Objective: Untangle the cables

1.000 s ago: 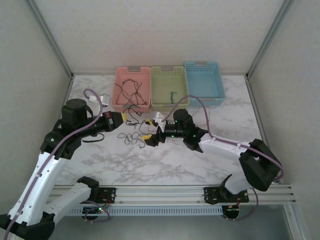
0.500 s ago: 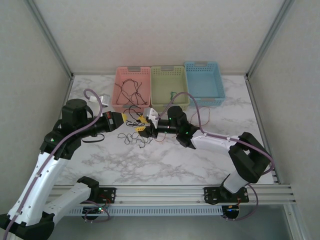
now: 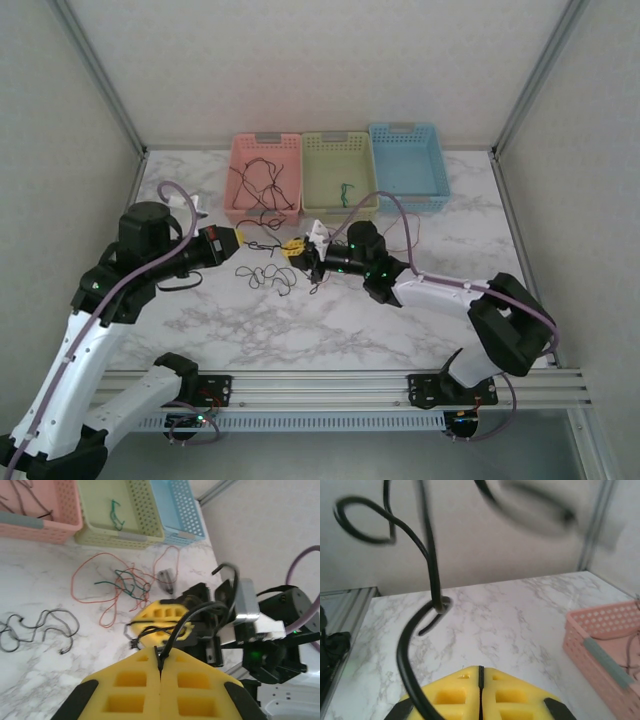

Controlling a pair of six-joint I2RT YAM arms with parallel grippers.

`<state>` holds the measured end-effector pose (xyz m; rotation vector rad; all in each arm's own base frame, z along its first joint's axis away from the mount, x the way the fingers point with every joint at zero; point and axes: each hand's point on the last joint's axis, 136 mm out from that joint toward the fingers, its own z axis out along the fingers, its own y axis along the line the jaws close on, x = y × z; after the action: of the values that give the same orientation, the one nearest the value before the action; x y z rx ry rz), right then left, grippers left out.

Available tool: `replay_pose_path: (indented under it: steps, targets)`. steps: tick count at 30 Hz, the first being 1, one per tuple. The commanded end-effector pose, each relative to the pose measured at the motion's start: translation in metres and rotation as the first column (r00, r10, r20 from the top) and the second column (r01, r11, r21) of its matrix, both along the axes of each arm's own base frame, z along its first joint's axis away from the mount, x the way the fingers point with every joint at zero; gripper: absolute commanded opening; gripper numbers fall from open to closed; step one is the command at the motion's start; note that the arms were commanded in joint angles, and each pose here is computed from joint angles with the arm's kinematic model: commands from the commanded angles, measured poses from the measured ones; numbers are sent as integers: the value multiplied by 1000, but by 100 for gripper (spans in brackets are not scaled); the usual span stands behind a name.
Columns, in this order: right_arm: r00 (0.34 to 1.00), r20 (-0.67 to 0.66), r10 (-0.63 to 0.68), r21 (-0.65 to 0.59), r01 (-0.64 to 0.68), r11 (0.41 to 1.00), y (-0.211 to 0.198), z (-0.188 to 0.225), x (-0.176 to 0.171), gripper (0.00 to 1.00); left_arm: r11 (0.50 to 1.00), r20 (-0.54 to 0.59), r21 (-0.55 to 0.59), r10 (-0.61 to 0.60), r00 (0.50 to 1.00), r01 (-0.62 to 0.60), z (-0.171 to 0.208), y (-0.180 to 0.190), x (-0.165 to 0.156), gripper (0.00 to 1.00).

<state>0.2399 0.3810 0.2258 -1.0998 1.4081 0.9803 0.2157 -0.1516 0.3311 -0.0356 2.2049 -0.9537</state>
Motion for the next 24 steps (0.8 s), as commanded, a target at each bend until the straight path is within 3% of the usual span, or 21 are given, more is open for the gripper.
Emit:
replay_pose_path:
  steps: [1,8,13,21,24]
  targets:
    - [959,-135,-248,-31,246,969,-48,-29,44,0,992,105,50,111,988,-117,26,28,-5,0]
    - [848,-290,-443,-103,433,896,-117,-80,62,0,984,167,39,162,972,-171,41,42,-14,0]
    - [835,-288,-469,-116,456,882,-127,-83,62,0,987,170,33,151,974,-159,42,39,-13,0]
    - [846,-304,-439,-85,435,897,-120,-59,64,0,1000,37,4,16,999,-16,0,4,1,0]
    - [839,-314,-444,-94,437,894,-120,-58,64,0,999,-43,-25,-26,999,25,-31,-11,7,7]
